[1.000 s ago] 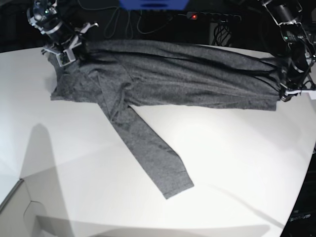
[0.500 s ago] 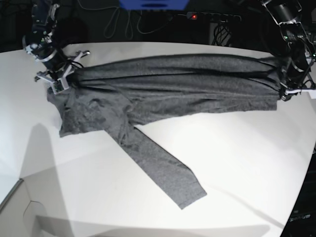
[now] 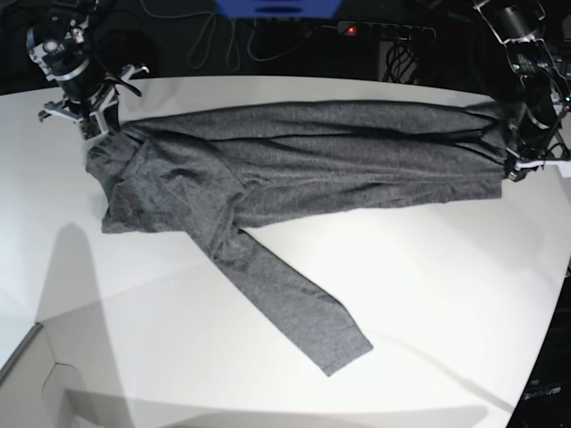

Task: Layout the t-shirt on the table in an organized manner, then fold the t-shirt properly
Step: 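Drag the folded shirt with both grippers toward the robot, then grasp the hanging sleeve near the right gripper with the right gripper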

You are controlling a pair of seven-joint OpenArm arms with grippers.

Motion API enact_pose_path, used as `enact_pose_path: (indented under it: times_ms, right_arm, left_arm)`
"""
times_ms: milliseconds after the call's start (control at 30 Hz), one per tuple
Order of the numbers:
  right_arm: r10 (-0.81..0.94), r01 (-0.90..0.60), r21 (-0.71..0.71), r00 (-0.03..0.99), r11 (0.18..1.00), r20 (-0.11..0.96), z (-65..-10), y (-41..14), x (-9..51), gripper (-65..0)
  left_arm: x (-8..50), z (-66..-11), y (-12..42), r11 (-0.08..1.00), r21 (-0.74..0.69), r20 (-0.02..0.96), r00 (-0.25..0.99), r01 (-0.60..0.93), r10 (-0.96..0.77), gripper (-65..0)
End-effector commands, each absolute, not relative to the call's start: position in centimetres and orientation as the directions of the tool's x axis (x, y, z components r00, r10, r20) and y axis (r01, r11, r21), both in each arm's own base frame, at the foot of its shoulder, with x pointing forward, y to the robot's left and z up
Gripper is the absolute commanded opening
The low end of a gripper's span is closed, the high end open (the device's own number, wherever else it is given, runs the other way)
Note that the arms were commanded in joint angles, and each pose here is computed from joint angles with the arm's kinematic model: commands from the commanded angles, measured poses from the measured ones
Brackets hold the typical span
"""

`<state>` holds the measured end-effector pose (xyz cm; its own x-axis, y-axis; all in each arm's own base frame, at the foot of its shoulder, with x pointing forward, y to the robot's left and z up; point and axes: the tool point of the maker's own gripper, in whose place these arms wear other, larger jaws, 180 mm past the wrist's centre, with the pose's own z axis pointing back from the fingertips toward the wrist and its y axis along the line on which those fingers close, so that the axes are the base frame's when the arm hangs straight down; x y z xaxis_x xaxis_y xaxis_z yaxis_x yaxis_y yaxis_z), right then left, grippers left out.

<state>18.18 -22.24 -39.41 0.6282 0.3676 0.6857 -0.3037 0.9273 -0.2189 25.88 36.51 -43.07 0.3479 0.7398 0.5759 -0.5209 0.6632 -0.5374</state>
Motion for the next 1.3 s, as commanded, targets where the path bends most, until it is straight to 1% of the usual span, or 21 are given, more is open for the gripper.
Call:
enact_pose_path:
  times_ms: [0,33,167,267,300,400,500,567,600,700,800,867,1000,1267]
  right_arm:
    - [0.369,-0.300,-0.228,0.597,0.926,0.712,-38.4,-22.3,18.6,-65.0]
    - [0.367,-0.299,-0.227,0.598,0.927,0.713,-38.4,-22.2,18.5,-65.0]
    - [0.394,-0.303,-0.266,0.542,0.915,0.742,-36.2,-21.7,19.9,-65.0]
    - [0.399,-0.283,-0.293,0.477,0.913,0.783,-34.2,-21.4,22.6,-65.0]
    - [0.390,-0.270,-0.291,0.472,0.918,0.791,-33.9,-21.3,23.4,-63.2]
    - [0.384,-0.233,-0.308,0.478,0.922,0.790,-32.8,-21.7,26.4,-52.2]
    - [0.400,-0.240,-0.321,0.483,0.916,0.779,-31.7,-21.0,29.2,-40.8]
    - [0.414,-0.255,-0.329,0.470,0.909,0.779,-30.7,-20.0,30.9,-35.9]
    - [0.427,-0.275,-0.332,0.460,0.902,0.779,-30.3,-19.1,31.7,-34.6]
    - [0.460,-0.347,-0.328,0.428,0.879,0.778,-30.0,-16.1,33.7,-33.7]
    - [0.481,-0.426,-0.304,0.410,0.852,0.775,-30.8,-13.2,35.6,-33.7]
    - [0.490,-0.477,-0.278,0.409,0.834,0.770,-31.9,-11.4,36.6,-33.6]
    - [0.504,-0.545,-0.227,0.436,0.807,0.745,-34.2,-9.3,38.4,-33.5]
    - [0.439,-0.577,-0.118,0.456,0.808,0.774,-36.8,-7.6,41.2,-33.5]
  left_arm:
    - [25.4,-43.2,36.9,0.673,-0.512,0.575,0.369,-0.534,0.730,-64.9]
    - [25.3,-43.3,36.9,0.672,-0.512,0.573,0.370,-0.535,0.731,-64.9]
    - [25.3,-43.4,36.8,0.672,-0.512,0.568,0.375,-0.535,0.732,-64.9]
    - [25.2,-43.5,36.6,0.674,-0.511,0.566,0.381,-0.533,0.731,-64.9]
    - [25.2,-43.6,36.6,0.674,-0.510,0.564,0.384,-0.534,0.731,-64.9]
    - [24.6,-43.9,36.5,0.675,-0.504,0.559,0.392,-0.539,0.731,-64.2]
    - [24.6,-44.3,35.9,0.666,-0.514,0.547,0.392,-0.541,0.740,-59.0]
    - [24.4,-44.4,35.8,0.664,-0.514,0.543,0.393,-0.542,0.742,-54.2]
    - [24.2,-44.5,35.8,0.664,-0.511,0.542,0.396,-0.546,0.742,-51.8]
    - [24.0,-44.6,35.7,0.665,-0.509,0.541,0.398,-0.547,0.741,-45.5]
    - [23.5,-44.7,35.8,0.668,-0.502,0.541,0.402,-0.550,0.738,-42.3]
    - [23.3,-44.7,35.9,0.663,-0.503,0.540,0.398,-0.554,0.742,-42.3]
    - [23.3,-44.6,36.0,0.663,-0.502,0.541,0.397,-0.554,0.741,-42.2]
    - [23.3,-44.6,36.1,0.663,-0.503,0.542,0.395,-0.555,0.742,-42.2]
